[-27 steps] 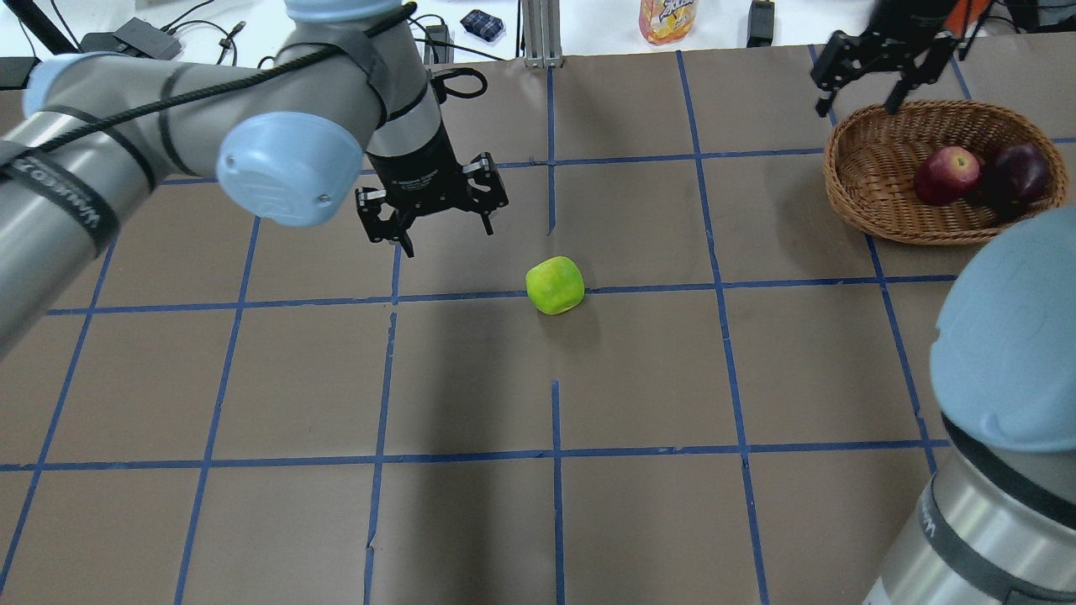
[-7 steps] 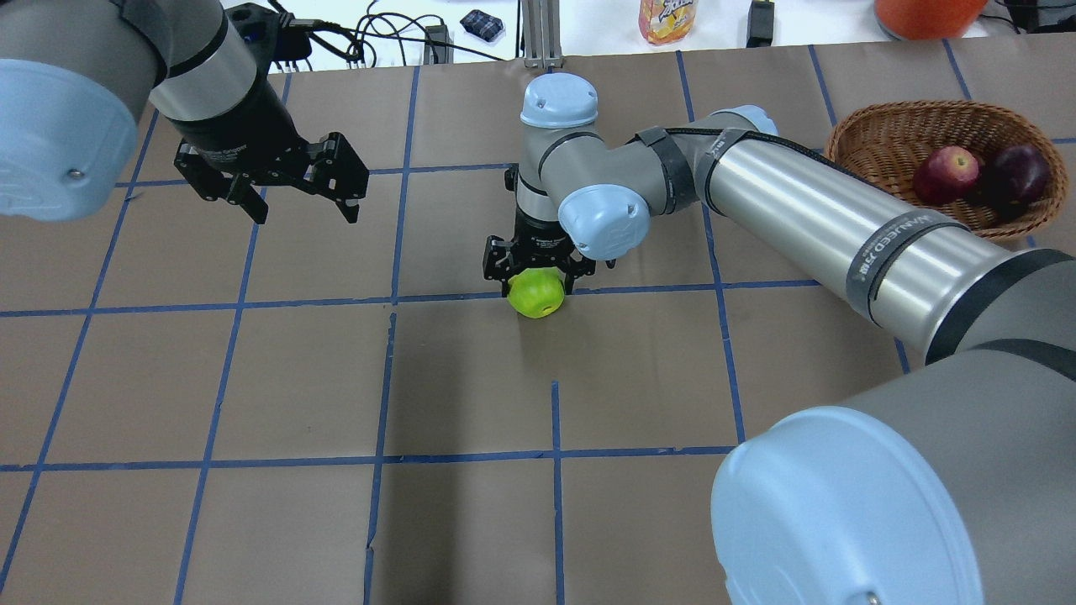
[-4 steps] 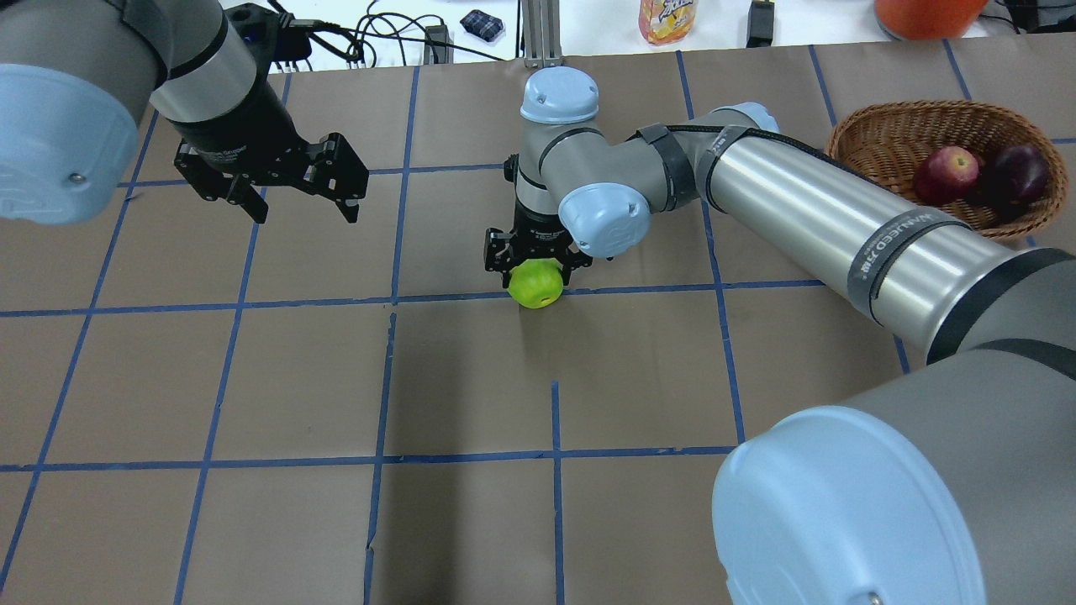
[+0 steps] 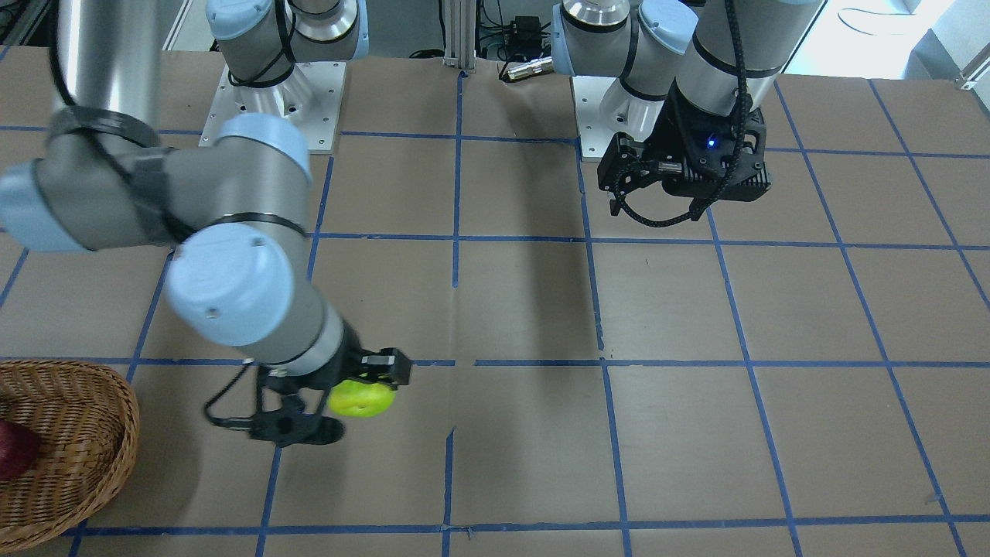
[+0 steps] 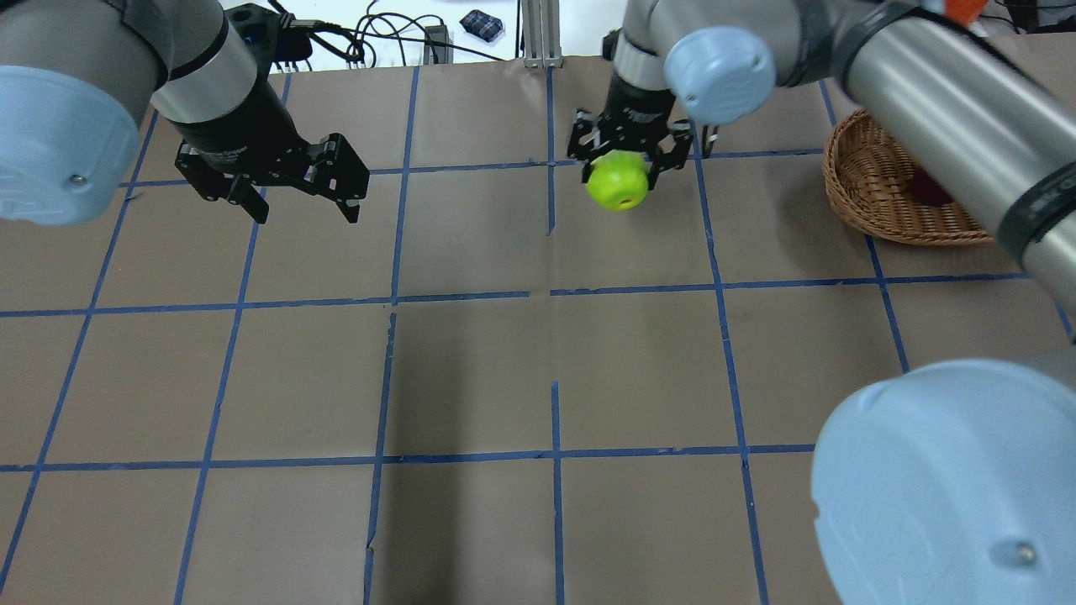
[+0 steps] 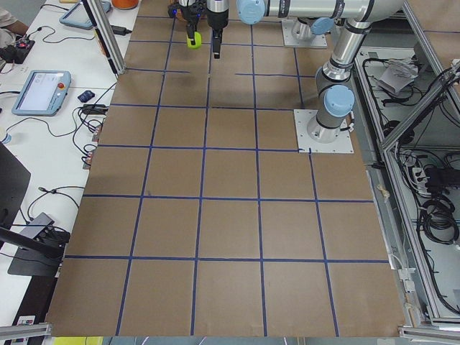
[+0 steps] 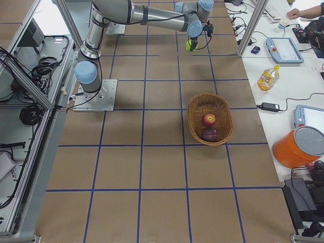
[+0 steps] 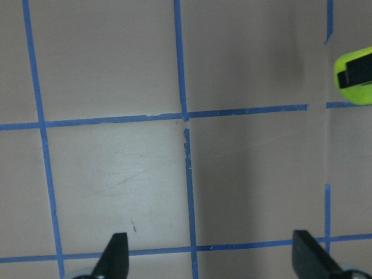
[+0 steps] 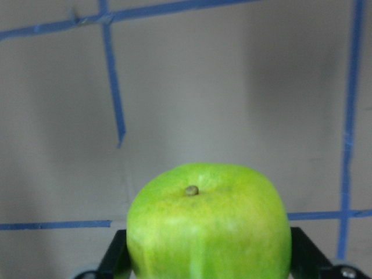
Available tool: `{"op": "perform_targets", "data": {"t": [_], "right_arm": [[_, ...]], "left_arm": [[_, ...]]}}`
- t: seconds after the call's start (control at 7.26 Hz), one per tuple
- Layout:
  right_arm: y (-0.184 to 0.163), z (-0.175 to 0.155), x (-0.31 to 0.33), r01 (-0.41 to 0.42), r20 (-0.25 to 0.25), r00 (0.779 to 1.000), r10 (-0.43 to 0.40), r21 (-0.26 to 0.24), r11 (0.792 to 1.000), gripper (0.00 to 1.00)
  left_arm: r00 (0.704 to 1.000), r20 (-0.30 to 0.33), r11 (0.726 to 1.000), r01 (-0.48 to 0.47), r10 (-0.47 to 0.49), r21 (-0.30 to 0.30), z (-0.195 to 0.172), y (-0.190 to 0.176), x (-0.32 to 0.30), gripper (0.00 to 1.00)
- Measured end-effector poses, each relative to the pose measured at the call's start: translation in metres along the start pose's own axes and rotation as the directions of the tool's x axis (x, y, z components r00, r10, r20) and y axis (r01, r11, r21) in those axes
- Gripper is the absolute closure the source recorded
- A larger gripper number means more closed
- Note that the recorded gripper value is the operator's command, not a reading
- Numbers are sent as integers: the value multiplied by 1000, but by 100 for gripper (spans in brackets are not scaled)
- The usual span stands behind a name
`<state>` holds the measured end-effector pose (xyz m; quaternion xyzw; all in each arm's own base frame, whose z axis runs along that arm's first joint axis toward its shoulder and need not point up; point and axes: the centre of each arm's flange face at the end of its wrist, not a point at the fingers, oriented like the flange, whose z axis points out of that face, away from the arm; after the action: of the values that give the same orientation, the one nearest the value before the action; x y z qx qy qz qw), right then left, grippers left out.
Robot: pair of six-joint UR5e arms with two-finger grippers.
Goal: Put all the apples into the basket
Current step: 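Carry the green apple with the right gripper over the basket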
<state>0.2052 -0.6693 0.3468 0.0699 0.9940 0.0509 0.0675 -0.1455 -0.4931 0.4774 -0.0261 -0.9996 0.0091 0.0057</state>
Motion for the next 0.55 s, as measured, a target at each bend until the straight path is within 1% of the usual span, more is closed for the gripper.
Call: {"op": "perform_targets", "data": {"t": [0.14, 0.28, 0.41, 0.55], "right_arm": [[-25, -35, 64, -62, -25, 998, 63, 16, 998, 100], [-42, -53, 123, -52, -81, 995, 55, 32, 998, 100], [-54, -59, 181, -1, -134, 991, 5, 27, 1000, 100], [-64, -56, 232, 28, -154, 988, -26, 9, 1000, 100]], "left_arm": [[1000, 0, 1000, 1, -1, 3, -1, 0, 0, 0], [1000, 0, 1000, 2, -2, 5, -2, -1, -1, 0], [1000, 0, 1000, 2, -2, 6, -3, -1, -1, 0], [1000, 0, 1000, 2, -2, 6, -3, -1, -1, 0]]}}
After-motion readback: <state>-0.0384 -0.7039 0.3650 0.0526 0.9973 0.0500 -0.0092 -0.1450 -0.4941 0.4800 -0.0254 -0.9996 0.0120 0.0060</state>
